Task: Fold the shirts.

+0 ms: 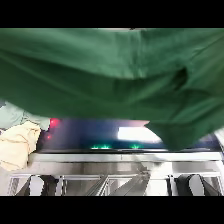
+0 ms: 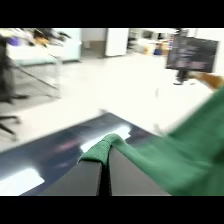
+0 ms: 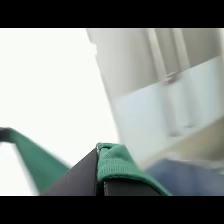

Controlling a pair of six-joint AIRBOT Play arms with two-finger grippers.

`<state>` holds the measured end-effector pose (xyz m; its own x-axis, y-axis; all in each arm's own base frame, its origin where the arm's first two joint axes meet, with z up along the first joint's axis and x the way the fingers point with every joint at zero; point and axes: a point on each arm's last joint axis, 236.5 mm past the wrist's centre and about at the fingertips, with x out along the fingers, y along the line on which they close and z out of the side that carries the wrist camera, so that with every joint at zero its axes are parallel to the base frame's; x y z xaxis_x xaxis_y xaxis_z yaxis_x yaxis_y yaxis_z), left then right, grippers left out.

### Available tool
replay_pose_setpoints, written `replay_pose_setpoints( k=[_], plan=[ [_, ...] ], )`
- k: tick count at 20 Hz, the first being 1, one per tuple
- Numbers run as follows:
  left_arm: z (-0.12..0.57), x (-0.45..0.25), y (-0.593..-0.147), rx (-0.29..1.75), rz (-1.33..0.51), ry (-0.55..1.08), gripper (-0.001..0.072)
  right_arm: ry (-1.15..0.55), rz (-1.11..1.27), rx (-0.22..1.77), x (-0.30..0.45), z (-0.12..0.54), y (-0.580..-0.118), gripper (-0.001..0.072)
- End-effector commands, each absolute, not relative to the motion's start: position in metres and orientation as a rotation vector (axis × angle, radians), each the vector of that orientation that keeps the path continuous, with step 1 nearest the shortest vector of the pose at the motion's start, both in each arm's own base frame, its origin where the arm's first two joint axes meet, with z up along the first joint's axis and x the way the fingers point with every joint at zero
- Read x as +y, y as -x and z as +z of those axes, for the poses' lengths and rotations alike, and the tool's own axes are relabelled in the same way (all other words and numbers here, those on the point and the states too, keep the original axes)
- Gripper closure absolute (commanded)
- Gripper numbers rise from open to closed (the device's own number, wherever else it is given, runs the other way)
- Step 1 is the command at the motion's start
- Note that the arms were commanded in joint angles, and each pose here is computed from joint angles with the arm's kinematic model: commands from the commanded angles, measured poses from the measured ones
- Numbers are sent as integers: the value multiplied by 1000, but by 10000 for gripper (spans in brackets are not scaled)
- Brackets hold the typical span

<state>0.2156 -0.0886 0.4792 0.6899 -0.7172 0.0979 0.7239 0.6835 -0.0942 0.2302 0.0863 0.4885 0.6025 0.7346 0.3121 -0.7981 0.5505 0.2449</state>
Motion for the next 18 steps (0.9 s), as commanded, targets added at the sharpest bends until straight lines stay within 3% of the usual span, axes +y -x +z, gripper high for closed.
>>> replay_pose_setpoints(
  k=[1, 4, 8, 11, 14, 18],
  plan=[
    [475, -53, -243, 14, -695, 100, 688, -265, 650, -71, 60, 468, -276, 693],
    [396, -38, -300, 271, -765, 231, 688, -342, 627, 162, 51, 386, -336, 693],
    [218, -61, -379, 738, -778, 311, 687, -471, 586, 489, 62, 234, -408, 694],
    [106, -68, -429, 939, -728, 362, 688, -563, 542, 662, 67, 132, -451, 694],
    [36, -65, -468, 1065, -749, 427, 689, -676, 504, 707, 59, 64, -490, 694],
    [13, -74, -524, 1072, -790, 451, 689, -758, 429, 693, 33, 19, -528, 694]
  ],
)
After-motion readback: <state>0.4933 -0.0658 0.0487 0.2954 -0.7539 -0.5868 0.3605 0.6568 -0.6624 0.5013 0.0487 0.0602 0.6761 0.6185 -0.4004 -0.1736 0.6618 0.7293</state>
